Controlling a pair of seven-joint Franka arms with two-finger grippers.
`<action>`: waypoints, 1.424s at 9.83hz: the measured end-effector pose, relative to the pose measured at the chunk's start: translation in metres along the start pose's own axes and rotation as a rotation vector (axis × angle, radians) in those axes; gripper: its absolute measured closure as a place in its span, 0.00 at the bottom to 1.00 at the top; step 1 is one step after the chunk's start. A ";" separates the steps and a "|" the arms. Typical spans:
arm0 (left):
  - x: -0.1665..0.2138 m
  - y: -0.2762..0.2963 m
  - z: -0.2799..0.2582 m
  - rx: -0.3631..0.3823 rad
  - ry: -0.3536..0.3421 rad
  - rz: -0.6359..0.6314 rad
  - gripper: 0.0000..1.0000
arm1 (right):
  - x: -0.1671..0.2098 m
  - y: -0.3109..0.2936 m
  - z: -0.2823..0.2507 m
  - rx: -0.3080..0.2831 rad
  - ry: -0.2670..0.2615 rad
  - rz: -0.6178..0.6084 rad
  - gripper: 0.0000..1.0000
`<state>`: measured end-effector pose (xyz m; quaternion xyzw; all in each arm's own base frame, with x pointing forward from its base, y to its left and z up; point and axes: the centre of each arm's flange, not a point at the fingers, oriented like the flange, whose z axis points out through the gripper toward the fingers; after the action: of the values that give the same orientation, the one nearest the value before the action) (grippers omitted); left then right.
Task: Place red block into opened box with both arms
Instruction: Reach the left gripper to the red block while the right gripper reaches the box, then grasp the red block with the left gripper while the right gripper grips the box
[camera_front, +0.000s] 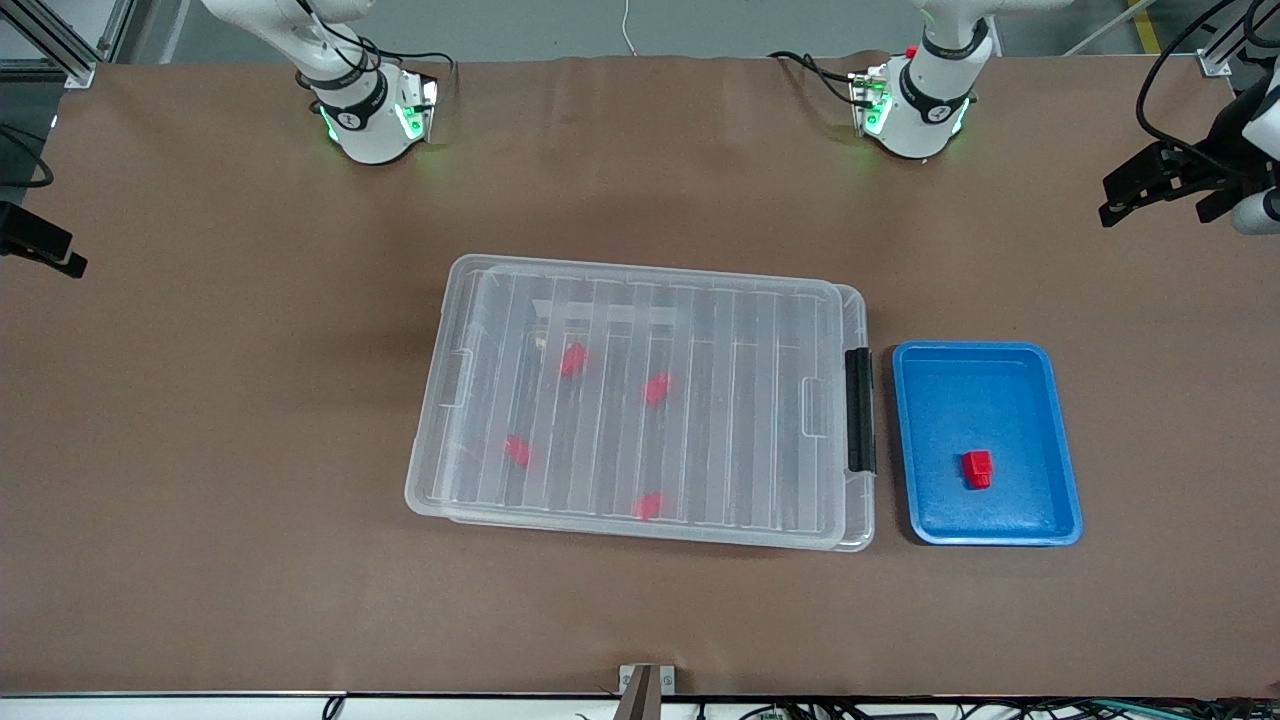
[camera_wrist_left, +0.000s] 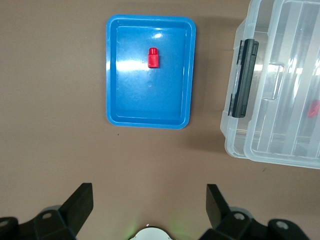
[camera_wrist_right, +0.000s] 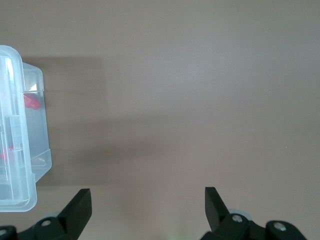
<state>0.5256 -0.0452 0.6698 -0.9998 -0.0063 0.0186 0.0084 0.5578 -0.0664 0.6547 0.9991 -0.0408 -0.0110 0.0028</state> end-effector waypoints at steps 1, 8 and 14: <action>0.000 0.000 0.000 0.000 0.000 0.000 0.00 | 0.000 0.000 0.000 0.000 0.000 0.000 0.00; 0.092 -0.003 0.142 -0.004 -0.135 -0.046 0.00 | -0.001 -0.054 0.000 0.003 -0.001 -0.122 0.00; 0.158 -0.010 0.365 0.002 -0.237 -0.086 0.00 | 0.055 -0.228 0.139 0.008 -0.044 -0.188 0.00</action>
<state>0.6701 -0.0267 0.2991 -0.9893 -0.0502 0.1364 0.0092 0.6280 0.1559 0.5132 0.9980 0.0530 -0.0329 -0.0032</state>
